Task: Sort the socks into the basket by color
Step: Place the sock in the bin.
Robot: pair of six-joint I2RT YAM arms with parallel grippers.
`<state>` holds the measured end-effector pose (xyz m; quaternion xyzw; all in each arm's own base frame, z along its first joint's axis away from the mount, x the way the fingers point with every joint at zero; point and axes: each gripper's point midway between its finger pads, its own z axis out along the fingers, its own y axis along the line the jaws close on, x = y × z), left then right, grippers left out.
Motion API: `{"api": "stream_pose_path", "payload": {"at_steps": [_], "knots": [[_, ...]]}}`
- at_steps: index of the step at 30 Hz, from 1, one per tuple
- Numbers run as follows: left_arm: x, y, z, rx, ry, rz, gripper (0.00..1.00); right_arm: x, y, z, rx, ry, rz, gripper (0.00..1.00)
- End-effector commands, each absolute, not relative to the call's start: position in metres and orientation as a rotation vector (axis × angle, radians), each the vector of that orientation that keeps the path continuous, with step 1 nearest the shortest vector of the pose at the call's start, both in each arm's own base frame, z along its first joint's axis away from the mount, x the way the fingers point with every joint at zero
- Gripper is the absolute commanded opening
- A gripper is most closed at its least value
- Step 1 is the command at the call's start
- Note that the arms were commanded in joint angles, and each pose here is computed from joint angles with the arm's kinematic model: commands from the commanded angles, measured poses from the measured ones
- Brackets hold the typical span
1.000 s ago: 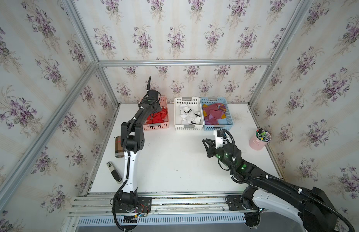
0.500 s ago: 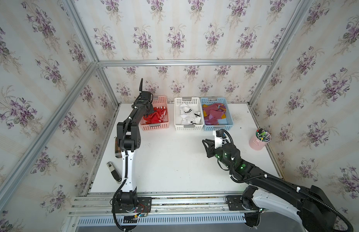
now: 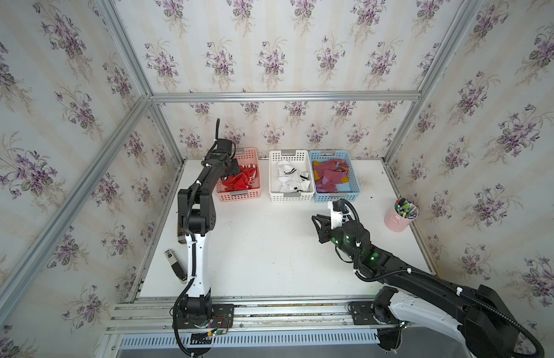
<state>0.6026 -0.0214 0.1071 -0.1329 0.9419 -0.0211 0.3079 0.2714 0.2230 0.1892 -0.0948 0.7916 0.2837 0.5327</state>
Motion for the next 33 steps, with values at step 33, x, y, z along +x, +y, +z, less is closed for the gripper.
{"api": "stream_pose_path", "payload": {"at_steps": [33], "knots": [[0.576,-0.069,0.075,-0.352,2.542,-0.136,0.48,0.262,0.209,0.210,-0.190,1.821,0.697,0.25]]}}
